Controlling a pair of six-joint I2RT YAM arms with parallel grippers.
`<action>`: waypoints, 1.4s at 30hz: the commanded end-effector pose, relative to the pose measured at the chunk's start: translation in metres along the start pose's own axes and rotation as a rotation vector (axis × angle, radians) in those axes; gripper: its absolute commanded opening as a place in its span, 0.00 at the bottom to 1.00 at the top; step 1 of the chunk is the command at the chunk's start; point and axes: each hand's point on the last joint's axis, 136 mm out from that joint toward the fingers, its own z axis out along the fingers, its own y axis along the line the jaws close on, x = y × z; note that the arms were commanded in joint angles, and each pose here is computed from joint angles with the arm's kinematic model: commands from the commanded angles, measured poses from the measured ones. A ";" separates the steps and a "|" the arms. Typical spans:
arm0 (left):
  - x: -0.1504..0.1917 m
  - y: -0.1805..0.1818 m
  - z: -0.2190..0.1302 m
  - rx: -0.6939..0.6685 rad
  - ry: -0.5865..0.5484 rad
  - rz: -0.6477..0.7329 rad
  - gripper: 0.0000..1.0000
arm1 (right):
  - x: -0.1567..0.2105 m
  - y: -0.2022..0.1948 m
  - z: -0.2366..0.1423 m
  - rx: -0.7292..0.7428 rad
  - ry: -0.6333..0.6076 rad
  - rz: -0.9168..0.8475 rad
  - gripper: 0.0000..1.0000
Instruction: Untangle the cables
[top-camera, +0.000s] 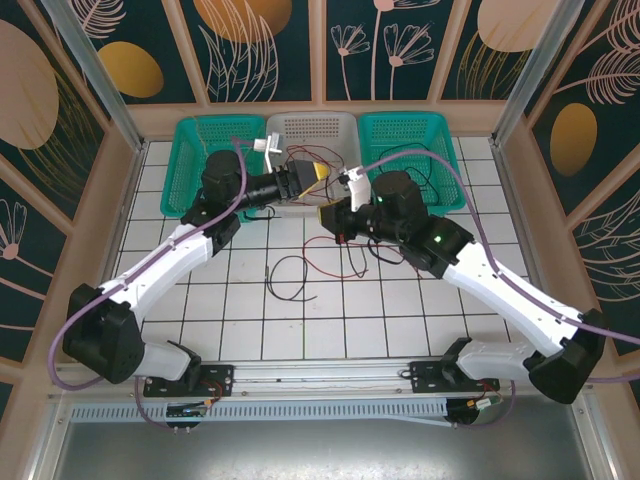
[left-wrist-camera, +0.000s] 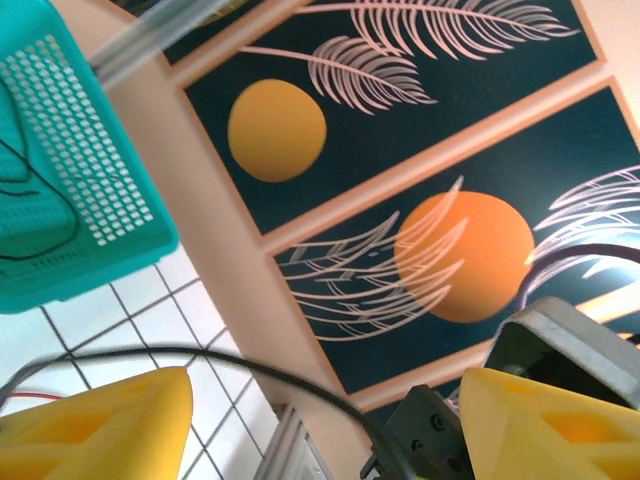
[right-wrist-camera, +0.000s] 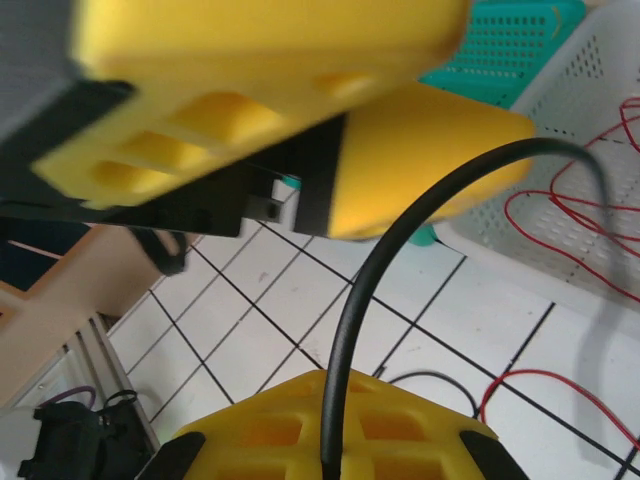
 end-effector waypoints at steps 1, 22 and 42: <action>0.013 -0.013 0.000 0.113 0.069 -0.022 0.69 | -0.014 0.018 -0.011 -0.077 -0.075 -0.039 0.00; 0.007 -0.043 -0.008 0.322 0.021 -0.097 0.70 | 0.005 0.025 0.004 -0.123 -0.032 0.004 0.00; 0.038 0.010 -0.003 0.132 0.120 -0.142 0.66 | 0.009 0.016 0.008 0.012 -0.034 -0.066 0.00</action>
